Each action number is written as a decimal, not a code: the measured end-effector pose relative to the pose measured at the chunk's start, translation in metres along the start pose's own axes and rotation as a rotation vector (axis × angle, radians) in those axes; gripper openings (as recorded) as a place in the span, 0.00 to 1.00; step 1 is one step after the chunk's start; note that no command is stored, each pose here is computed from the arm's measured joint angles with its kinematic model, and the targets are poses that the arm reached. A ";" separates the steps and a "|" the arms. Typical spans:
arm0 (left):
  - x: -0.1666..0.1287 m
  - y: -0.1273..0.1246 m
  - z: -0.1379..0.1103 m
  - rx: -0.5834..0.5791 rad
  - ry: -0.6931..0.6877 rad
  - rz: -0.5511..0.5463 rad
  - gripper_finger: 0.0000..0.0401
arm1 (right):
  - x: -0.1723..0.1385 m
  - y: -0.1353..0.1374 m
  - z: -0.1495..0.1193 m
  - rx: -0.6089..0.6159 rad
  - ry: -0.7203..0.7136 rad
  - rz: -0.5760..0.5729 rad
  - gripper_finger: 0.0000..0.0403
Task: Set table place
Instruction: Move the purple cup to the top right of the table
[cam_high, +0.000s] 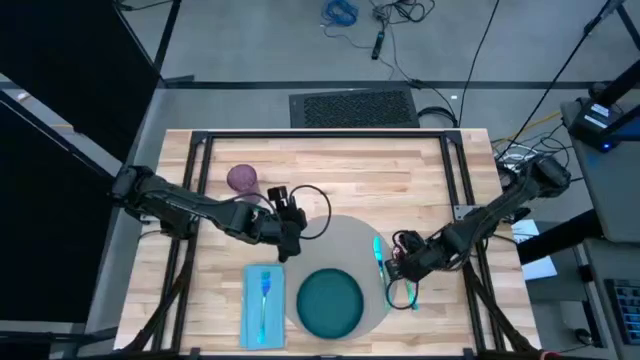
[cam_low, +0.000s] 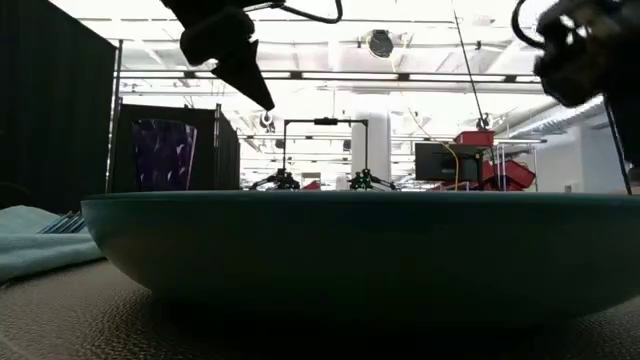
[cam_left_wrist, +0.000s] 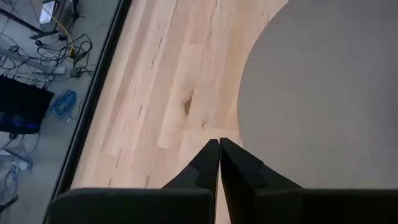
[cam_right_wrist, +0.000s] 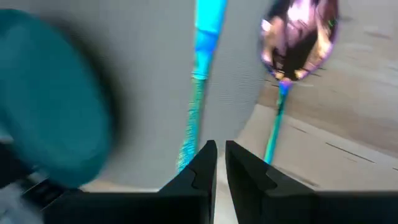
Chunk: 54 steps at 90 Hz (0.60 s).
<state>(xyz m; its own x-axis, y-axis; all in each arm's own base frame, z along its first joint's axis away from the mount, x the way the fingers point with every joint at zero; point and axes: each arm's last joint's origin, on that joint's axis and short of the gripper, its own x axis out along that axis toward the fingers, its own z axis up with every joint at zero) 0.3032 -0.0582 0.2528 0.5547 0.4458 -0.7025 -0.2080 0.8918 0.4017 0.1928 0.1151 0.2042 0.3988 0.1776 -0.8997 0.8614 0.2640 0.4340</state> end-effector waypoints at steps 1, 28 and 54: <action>0.000 0.000 0.000 -0.001 0.000 -0.001 0.00 | -0.002 0.000 0.001 -0.006 0.000 0.008 0.05; 0.000 -0.004 0.000 -0.112 0.029 -0.151 0.00 | -0.040 0.023 0.028 -0.421 -0.199 0.362 0.05; -0.039 0.004 -0.025 -0.186 0.248 -0.077 0.00 | -0.071 0.058 0.063 -0.963 -0.667 0.631 0.05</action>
<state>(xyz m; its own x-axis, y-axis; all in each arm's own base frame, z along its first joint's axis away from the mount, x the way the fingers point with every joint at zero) 0.2610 -0.0703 0.2668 0.3658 0.3613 -0.8577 -0.3299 0.9121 0.2435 0.2342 0.0581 0.2904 0.9599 0.0942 -0.2640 0.0184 0.9187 0.3945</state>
